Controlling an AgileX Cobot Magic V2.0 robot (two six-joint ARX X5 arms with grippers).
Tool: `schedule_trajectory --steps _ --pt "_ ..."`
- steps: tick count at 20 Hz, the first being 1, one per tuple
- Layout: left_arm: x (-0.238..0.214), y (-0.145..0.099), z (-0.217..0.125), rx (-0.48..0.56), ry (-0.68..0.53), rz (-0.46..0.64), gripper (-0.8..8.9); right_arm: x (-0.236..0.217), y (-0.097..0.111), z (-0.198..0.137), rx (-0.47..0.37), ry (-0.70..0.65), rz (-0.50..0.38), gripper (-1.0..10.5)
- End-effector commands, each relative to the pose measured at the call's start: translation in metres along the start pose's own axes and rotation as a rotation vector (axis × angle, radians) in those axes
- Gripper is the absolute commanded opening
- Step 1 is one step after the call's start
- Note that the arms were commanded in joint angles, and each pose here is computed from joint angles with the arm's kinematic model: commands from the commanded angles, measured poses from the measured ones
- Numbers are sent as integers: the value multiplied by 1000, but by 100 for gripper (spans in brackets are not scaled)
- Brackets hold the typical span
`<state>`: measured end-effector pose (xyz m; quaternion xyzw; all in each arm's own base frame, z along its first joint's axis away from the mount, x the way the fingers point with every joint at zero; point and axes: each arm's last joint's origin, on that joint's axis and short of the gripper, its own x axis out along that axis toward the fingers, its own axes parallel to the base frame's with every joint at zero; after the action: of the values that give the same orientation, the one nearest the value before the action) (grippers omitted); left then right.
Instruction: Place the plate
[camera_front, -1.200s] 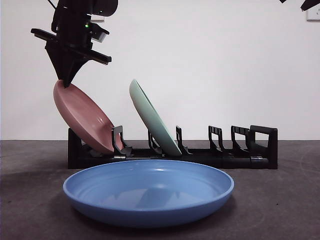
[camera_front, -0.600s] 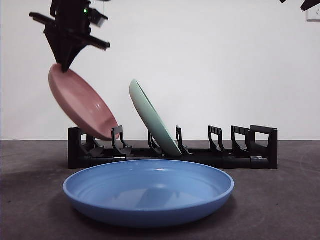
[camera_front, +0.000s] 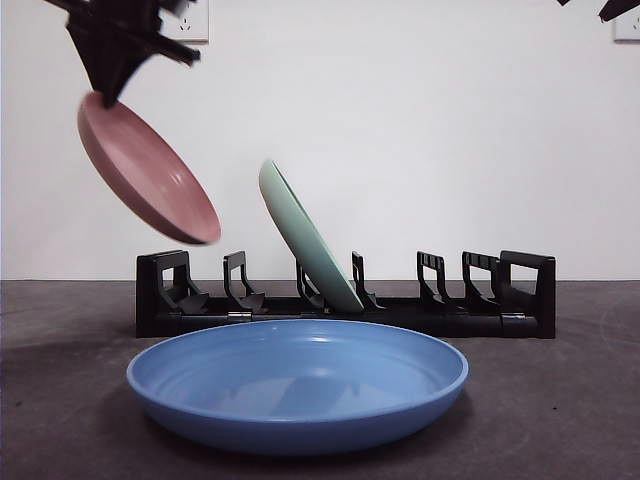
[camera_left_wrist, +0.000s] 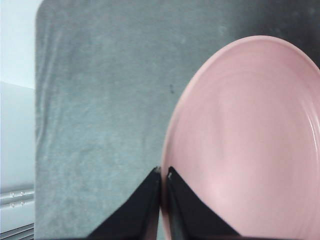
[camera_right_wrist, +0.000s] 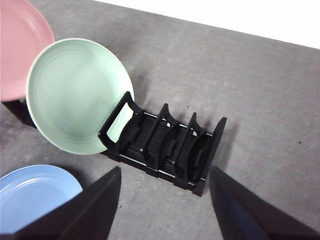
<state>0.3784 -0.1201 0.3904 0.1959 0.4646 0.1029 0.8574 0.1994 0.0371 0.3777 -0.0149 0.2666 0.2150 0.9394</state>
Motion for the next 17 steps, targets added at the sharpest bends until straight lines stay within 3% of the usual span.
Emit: schedule_trajectory --steps 1,5,9,17 --pt "-23 19 -3 -41 -42 4 7 0 2 4 3 -9 8 277" --pt "-45 45 -12 -111 -78 -120 7 0 3 4 0 -6 13 277" --pt "-67 69 -28 -157 -107 -116 7 0 3 3 1 -1 13 277" --pt "-65 71 -83 -123 6 -287 7 0 4 1 7 22 14 277"
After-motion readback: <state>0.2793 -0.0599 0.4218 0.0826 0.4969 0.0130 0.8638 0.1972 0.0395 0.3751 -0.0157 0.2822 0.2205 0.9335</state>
